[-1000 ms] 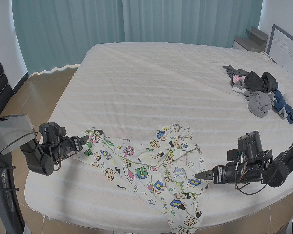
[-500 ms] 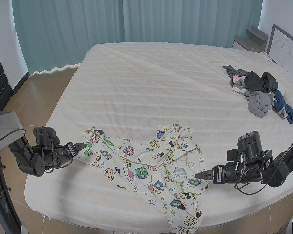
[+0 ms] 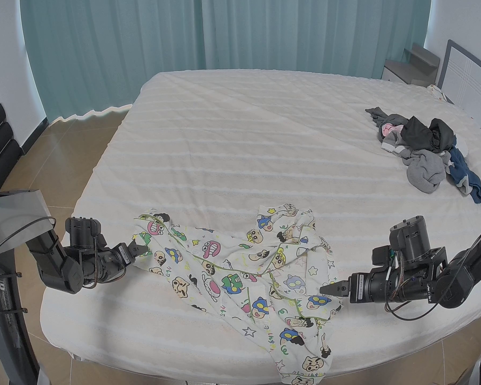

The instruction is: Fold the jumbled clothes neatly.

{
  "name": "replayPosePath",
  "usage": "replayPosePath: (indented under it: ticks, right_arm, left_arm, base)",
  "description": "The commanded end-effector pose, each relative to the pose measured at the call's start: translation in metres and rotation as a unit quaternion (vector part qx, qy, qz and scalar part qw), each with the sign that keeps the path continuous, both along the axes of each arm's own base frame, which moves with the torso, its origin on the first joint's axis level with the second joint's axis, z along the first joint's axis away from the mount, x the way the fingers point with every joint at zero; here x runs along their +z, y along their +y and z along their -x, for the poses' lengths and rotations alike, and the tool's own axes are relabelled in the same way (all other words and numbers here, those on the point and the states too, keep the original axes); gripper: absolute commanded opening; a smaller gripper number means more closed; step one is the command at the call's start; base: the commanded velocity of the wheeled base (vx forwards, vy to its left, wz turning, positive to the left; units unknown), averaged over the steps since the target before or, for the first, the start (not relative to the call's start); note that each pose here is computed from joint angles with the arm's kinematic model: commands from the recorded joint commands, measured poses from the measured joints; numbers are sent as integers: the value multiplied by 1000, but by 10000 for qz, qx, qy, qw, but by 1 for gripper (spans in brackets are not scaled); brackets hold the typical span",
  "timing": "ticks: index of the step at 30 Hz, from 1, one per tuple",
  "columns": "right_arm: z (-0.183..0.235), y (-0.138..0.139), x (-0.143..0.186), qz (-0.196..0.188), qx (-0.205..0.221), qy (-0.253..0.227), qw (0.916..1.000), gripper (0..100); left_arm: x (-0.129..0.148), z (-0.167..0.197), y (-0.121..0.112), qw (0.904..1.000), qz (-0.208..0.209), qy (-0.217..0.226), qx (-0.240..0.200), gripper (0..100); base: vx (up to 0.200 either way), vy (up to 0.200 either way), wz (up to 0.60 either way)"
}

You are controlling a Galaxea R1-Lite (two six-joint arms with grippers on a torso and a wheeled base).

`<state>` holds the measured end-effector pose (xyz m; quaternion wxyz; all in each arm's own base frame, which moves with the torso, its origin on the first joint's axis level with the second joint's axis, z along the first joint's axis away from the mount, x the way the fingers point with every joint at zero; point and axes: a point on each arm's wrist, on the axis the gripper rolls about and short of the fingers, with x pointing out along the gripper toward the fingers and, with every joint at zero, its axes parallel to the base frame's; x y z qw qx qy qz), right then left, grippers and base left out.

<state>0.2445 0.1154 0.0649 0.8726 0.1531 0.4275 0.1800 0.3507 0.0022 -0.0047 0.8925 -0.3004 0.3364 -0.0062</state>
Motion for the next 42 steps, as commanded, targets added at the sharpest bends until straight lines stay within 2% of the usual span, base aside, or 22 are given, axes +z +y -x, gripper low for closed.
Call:
replayPosePath:
  ticks: [1,12,13,28,34,38,42]
  right_arm:
    - [0,0,0,1,-2,5,10000,100]
    - [0,0,-1,4,-2,12,10000,100]
    - [0,0,-1,4,-2,12,10000,100]
    - [1,-1,-2,17,-10,40,10000,100]
    - [2,-2,-4,31,-12,84,10000,100]
    - [1,-2,-9,70,-25,185,9998,100]
    - [5,-3,-13,111,-7,275,9996,100]
  left_arm:
    - [-9,-10,0,10000,16,13,33,100]
    - [-14,-27,-2,9998,-7,-84,153,100]
    - [-14,-27,-2,9998,-7,-92,153,0]
    - [-16,-15,-1,9999,-54,59,142,0]
    - [3,8,0,9998,-203,57,30,0]
    - [14,25,14,9989,-460,25,58,0]
    - [25,39,22,9986,-493,-15,164,0]
  base:
    - [0,0,0]
    - [0,0,0]
    - [0,0,0]
    - [0,0,0]
    - [0,0,0]
    - [0,0,0]
    - [0,0,0]
